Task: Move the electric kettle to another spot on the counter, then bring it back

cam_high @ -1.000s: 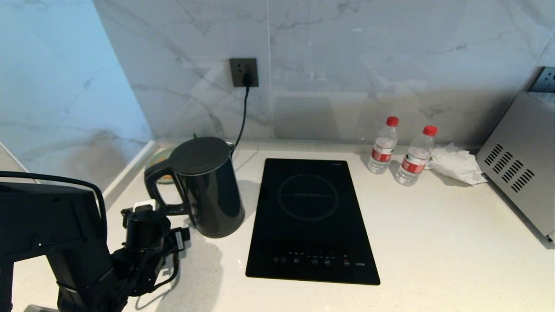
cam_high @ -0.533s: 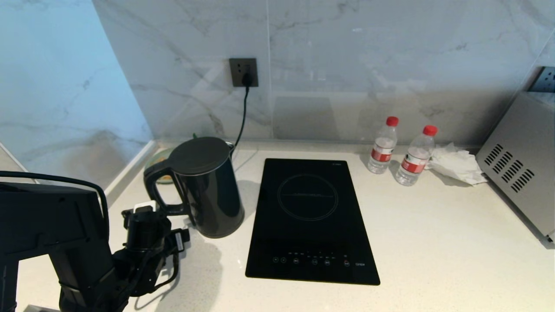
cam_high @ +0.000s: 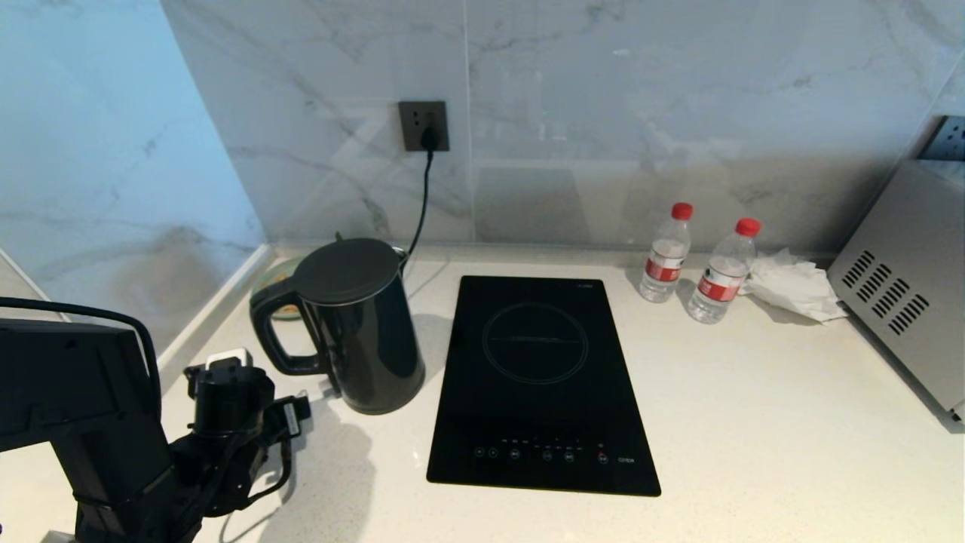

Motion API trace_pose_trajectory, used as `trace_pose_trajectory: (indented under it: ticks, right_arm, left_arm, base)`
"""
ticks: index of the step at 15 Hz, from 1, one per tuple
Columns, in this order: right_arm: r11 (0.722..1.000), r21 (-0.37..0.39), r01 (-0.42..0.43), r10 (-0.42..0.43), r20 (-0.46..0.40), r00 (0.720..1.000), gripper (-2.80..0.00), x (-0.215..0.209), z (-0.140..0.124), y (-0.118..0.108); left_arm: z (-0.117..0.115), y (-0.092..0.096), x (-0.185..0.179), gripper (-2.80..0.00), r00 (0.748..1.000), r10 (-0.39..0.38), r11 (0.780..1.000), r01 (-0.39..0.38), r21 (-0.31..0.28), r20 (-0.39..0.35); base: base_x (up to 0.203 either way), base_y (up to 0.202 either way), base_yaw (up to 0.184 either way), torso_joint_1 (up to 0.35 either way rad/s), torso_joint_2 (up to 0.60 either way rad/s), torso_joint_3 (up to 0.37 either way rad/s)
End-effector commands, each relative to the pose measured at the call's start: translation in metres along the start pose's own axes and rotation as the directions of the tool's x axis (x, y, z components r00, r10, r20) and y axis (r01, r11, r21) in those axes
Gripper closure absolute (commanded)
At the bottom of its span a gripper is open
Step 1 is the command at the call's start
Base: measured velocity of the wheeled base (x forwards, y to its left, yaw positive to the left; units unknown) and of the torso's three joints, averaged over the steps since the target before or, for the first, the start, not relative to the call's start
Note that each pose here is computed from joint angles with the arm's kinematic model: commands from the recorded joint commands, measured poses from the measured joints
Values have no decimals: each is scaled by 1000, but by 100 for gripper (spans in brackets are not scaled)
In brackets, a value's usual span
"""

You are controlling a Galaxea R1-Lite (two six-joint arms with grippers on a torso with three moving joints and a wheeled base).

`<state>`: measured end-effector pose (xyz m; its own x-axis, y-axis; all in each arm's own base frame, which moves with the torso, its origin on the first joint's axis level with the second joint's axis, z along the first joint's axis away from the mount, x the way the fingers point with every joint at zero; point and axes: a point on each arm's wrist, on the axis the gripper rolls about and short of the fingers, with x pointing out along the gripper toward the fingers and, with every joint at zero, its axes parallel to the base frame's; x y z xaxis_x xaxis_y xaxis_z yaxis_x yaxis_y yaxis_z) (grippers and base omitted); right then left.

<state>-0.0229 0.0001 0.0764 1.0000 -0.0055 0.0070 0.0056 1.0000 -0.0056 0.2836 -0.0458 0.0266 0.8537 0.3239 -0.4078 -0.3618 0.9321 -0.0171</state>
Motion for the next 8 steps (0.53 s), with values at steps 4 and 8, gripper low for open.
trace_pose_trajectory:
  ticks: [4,8]
  right_arm:
    - [1000,-1,0,0,1,1000,0,0,0,0]
    - [1000,-1,-1,1,2,1000,0,0,0,0]
  left_arm:
    - [11,-12,-4,-280,999,-34,999,34,-7,31]
    - [10,-14,-1,-280,999,-36,999,37,-6,29]
  base:
    - [0,0,0,0,0,0]
    - [0,0,0,0,0,0]
